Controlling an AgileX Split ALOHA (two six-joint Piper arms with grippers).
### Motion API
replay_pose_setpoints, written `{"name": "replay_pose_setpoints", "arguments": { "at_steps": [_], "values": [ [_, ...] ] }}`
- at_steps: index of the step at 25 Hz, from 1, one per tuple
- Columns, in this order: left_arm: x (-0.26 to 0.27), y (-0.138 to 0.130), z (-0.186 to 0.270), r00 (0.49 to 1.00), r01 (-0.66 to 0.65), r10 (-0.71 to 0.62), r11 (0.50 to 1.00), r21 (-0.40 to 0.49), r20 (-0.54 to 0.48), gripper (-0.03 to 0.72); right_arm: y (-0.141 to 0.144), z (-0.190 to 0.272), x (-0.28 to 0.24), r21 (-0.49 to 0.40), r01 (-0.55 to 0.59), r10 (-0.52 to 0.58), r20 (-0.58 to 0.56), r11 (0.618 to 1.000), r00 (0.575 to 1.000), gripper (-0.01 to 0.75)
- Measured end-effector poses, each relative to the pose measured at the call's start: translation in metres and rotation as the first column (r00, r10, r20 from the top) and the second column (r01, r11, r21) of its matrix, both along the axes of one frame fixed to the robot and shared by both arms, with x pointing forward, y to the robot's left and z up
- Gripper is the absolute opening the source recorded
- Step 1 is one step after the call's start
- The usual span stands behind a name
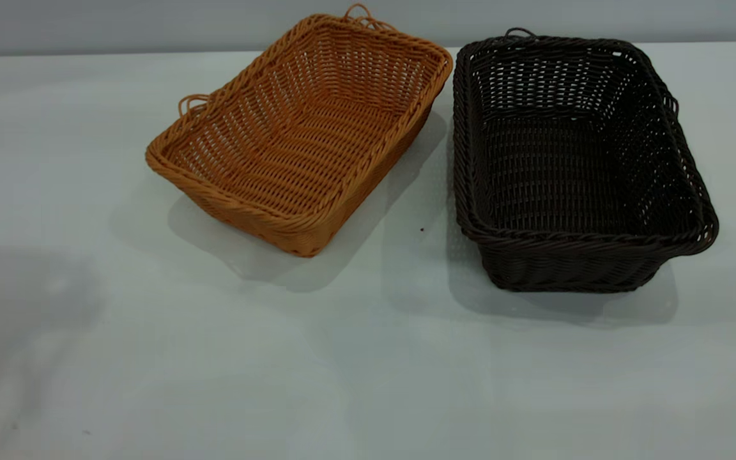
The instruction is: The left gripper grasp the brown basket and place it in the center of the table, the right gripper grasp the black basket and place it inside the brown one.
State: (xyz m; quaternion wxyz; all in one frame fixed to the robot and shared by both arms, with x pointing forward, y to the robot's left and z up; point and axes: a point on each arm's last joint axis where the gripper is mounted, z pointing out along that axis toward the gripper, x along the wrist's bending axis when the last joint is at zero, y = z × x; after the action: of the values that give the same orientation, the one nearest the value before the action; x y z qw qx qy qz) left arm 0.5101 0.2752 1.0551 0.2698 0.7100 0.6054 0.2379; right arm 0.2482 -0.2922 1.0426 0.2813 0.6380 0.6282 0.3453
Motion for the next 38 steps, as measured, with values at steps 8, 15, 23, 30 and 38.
{"name": "replay_pose_setpoints", "arguments": {
  "at_steps": [8,15,23,30,38],
  "values": [
    [0.092,-0.056,-0.063,0.982,0.174,-0.170,0.984,0.047,-0.087,0.582,0.000,0.017,0.026,0.001,0.003,-0.003,-0.084,1.000,0.996,0.584],
    [0.145,-0.089,-0.111,0.962,0.257,-0.248,0.963,0.077,-0.113,0.582,0.003,0.016,0.044,0.033,-0.004,0.009,-0.161,0.999,0.987,0.584],
    [0.185,-0.105,-0.165,0.956,0.272,-0.259,0.959,0.080,-0.137,0.582,0.007,0.009,0.083,0.095,0.008,0.016,-0.249,0.995,0.968,0.584],
    [0.200,-0.119,-0.204,0.947,0.292,-0.276,0.953,0.080,-0.165,0.582,0.011,-0.015,0.133,0.170,0.062,0.006,-0.373,0.983,0.928,0.584],
    [0.204,-0.120,-0.241,0.940,0.294,-0.273,0.952,0.081,-0.204,0.411,0.021,-0.049,0.178,0.298,0.133,0.023,-0.469,0.945,0.883,0.584]
  ]
}}
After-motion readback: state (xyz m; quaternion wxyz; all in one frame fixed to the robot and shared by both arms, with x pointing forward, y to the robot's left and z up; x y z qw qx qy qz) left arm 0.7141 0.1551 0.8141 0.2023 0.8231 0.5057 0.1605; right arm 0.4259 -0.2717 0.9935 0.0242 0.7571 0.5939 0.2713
